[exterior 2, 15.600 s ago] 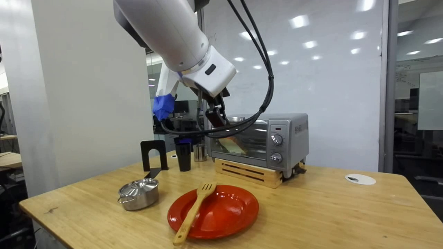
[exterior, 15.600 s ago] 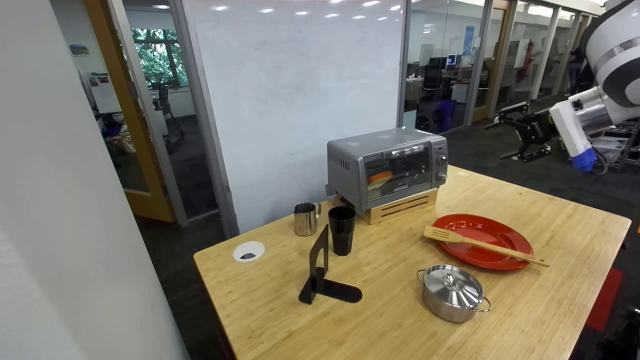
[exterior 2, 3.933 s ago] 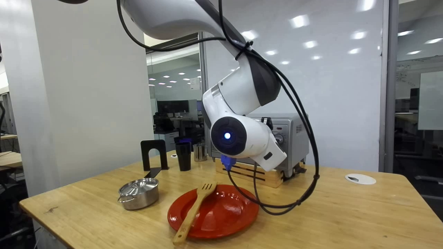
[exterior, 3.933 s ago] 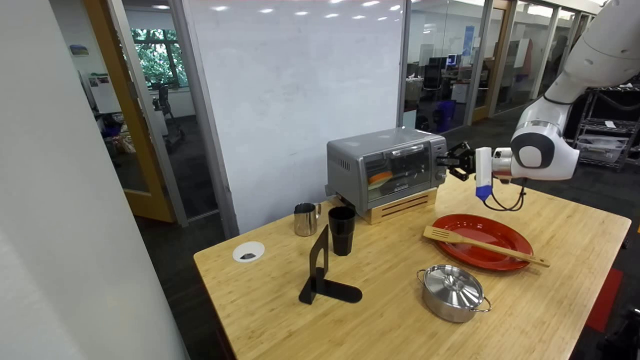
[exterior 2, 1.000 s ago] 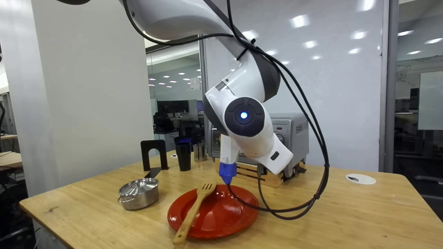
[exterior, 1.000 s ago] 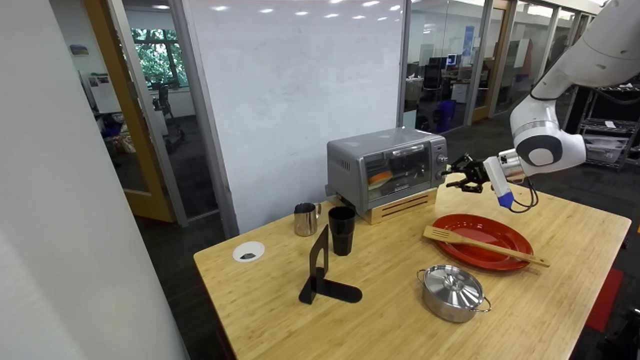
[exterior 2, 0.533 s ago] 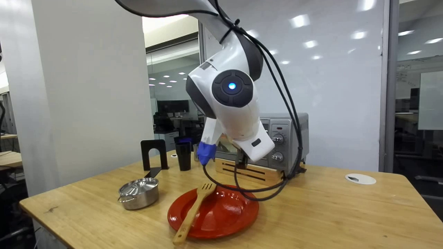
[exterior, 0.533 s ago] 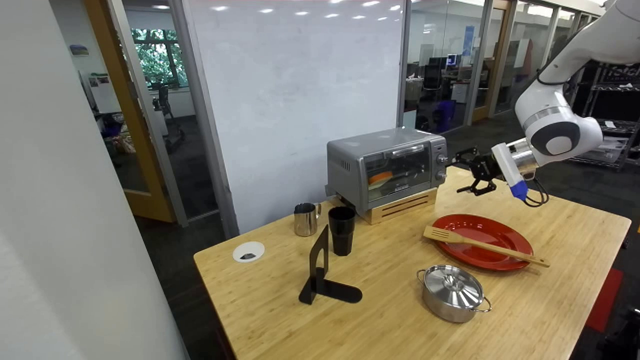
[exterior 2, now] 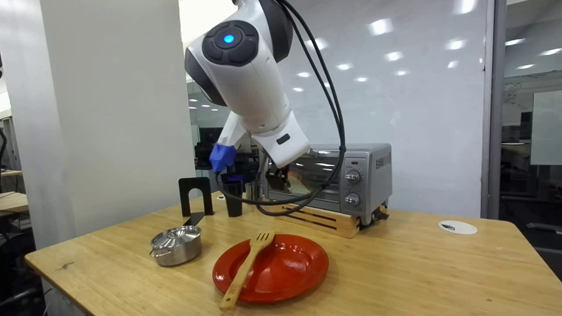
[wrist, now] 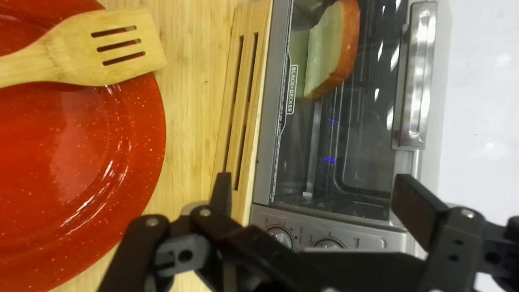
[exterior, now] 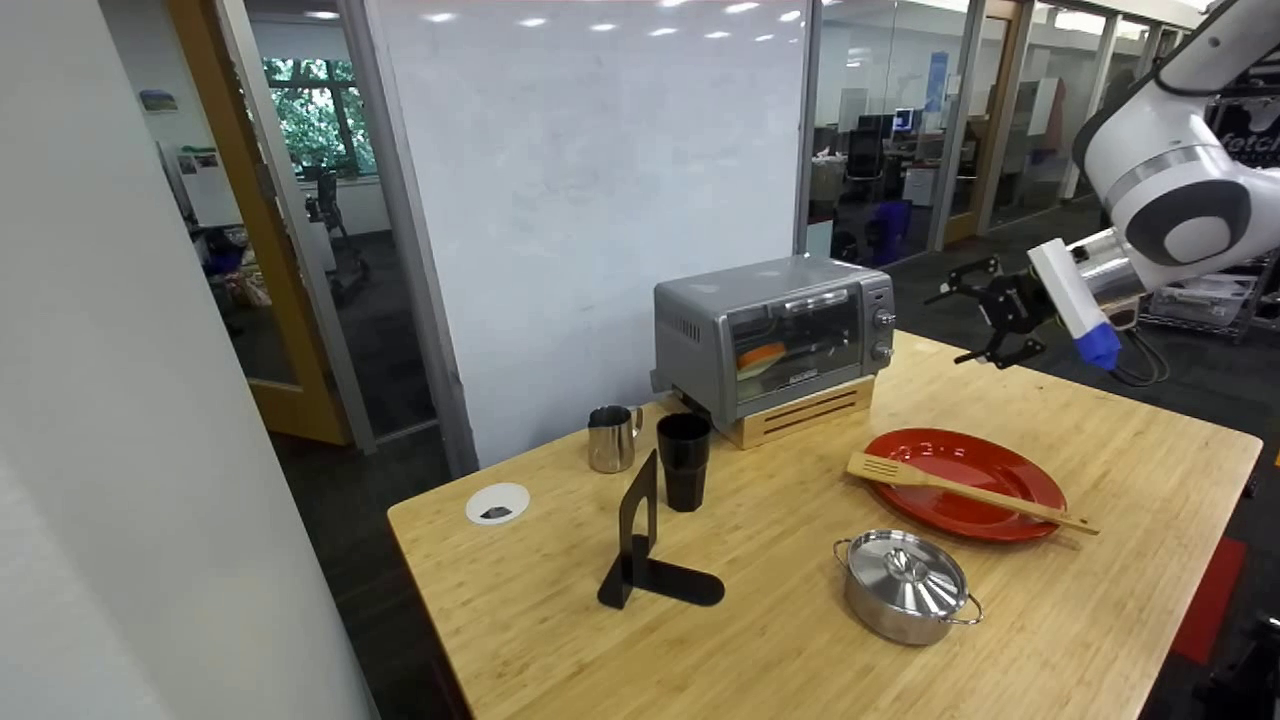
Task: Turn the top microwave button to the left
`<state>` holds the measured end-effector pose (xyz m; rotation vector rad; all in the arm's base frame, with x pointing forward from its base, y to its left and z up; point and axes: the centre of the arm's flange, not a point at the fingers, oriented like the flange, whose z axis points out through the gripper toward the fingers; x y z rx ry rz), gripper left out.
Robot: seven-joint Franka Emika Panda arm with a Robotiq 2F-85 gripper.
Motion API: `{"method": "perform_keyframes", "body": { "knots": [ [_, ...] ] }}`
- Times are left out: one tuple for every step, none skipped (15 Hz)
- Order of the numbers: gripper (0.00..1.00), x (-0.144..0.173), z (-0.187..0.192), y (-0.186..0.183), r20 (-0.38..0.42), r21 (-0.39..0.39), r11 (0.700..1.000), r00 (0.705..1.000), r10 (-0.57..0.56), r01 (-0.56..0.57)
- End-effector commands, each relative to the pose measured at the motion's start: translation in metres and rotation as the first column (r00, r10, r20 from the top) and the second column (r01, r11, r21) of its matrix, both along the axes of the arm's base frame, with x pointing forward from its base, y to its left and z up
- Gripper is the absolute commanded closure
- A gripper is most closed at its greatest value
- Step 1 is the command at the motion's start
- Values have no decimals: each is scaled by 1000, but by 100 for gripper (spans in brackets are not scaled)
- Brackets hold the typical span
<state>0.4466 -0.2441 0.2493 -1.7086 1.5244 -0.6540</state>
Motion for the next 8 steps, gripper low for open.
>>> {"method": "perform_keyframes", "body": {
  "knots": [
    [0,-48,40,26,-27,-17,1000,999,19,-20],
    [0,-57,47,30,-36,-19,999,999,30,-31],
    [0,-67,53,35,-46,-15,999,998,49,-50],
    [0,-76,58,39,-58,-7,997,996,72,-72],
    [0,-84,63,45,-74,-2,996,993,93,-93],
    [0,-93,67,49,-95,8,992,988,122,-122],
    [0,-101,70,52,-127,29,985,977,170,-167],
    [0,-108,72,55,-161,43,977,963,215,-211]
  ]
}}
